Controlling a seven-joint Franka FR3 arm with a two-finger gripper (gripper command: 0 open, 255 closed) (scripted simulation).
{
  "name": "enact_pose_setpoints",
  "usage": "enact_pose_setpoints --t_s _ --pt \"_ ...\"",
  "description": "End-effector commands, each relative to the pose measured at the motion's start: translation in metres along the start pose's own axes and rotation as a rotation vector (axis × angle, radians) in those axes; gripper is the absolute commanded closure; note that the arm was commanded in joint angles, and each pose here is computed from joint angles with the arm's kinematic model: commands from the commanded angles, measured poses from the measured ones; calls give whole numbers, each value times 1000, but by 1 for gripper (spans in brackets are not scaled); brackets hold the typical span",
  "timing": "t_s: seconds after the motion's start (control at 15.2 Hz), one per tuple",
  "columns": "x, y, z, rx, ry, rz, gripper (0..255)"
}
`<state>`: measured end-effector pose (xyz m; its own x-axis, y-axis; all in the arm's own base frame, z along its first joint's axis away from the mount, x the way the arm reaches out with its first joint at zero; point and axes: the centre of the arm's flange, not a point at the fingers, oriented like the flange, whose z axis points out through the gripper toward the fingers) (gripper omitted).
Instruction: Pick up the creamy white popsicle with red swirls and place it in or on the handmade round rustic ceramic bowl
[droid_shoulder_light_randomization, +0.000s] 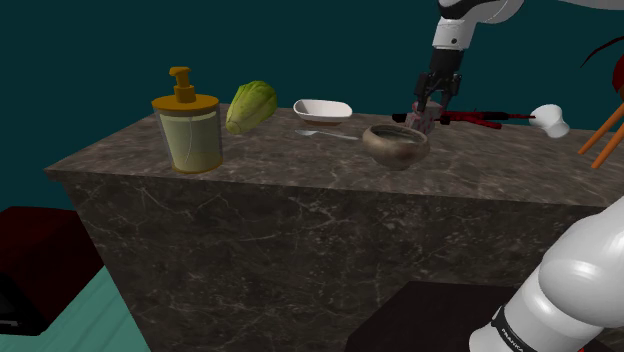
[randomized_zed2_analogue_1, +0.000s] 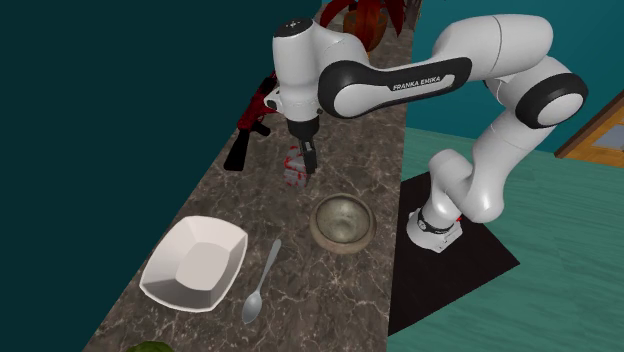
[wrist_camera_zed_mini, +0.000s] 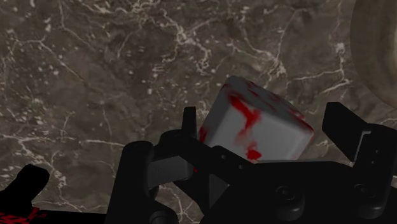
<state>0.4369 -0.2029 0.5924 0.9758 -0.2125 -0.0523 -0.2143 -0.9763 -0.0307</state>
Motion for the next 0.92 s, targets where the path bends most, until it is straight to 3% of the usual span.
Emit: enact_pose_setpoints --t_s 0.0,0.59,0.86 --pt "0 0 0 0 0 0 255" --pt "0 0 0 0 0 0 255" --pt "-1 -1 -21 0 0 0 255"
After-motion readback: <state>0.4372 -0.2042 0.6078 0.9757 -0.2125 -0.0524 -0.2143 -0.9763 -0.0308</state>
